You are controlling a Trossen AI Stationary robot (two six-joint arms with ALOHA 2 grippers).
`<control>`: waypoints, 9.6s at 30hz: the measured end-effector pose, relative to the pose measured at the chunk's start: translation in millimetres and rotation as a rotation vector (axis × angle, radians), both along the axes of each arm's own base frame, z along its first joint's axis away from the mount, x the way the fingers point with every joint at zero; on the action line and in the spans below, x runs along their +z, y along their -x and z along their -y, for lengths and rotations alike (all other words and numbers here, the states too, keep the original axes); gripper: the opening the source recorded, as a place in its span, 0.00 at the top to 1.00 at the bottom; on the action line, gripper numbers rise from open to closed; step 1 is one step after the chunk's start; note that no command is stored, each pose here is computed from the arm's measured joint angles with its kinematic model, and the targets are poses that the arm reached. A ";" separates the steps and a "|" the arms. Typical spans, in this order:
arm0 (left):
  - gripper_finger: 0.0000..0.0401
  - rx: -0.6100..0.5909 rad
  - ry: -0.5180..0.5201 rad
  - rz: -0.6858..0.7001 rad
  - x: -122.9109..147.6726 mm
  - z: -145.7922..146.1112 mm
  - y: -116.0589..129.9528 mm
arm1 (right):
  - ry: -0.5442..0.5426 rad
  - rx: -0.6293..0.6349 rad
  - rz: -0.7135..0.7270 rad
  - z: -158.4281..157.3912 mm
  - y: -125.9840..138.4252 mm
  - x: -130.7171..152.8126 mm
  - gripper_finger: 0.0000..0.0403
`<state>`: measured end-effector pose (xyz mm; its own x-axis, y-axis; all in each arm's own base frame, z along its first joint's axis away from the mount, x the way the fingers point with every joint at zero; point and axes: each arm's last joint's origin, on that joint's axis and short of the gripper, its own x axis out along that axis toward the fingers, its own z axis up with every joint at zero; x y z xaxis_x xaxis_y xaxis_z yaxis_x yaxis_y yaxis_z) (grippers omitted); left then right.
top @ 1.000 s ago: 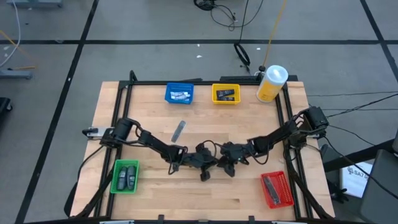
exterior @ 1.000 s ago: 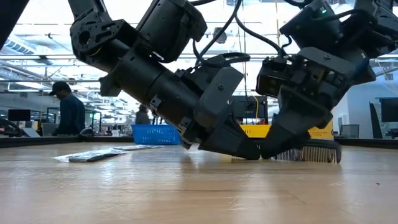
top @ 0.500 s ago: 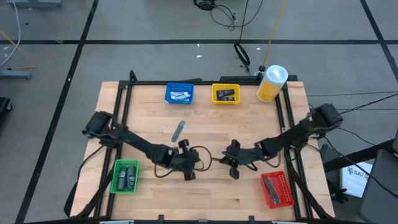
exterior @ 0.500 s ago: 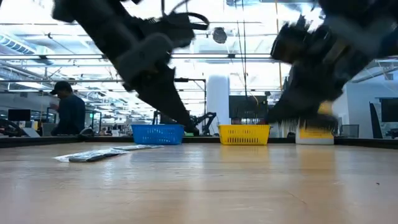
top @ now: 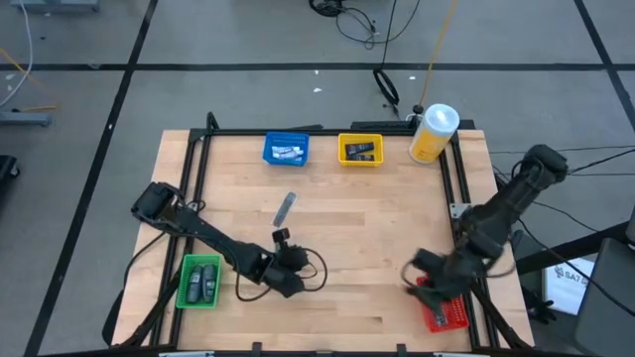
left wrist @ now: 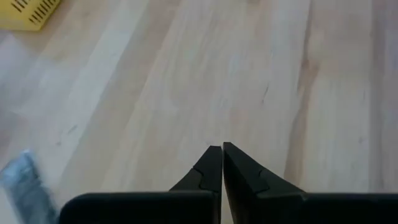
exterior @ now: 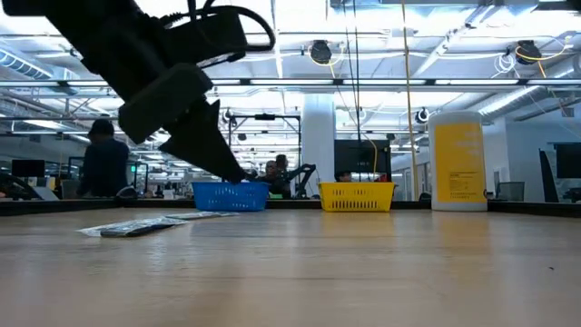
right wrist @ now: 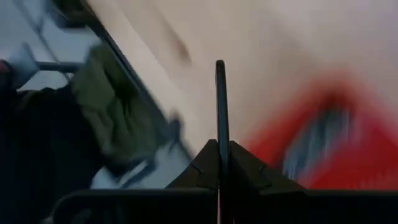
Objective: Pick & Place Travel size toiletries
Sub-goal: Put the black hair comb into the red bin
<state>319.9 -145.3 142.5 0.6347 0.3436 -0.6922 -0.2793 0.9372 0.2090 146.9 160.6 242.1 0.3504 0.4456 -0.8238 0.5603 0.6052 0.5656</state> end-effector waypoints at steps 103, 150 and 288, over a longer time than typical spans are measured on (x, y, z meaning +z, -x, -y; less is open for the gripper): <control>0.99 0.322 0.175 0.119 -51.2 -146.1 30.8 | 0.761 0.269 0.989 11.0 -149.0 -96.5 0.77; 0.99 -0.237 0.365 0.141 -81.9 -39.0 -25.3 | 0.452 0.093 0.699 56.0 -171.3 -161.8 0.37; 1.00 -0.201 0.460 0.218 -71.9 -36.8 -34.1 | 0.371 0.019 0.554 51.8 -153.8 -133.0 0.38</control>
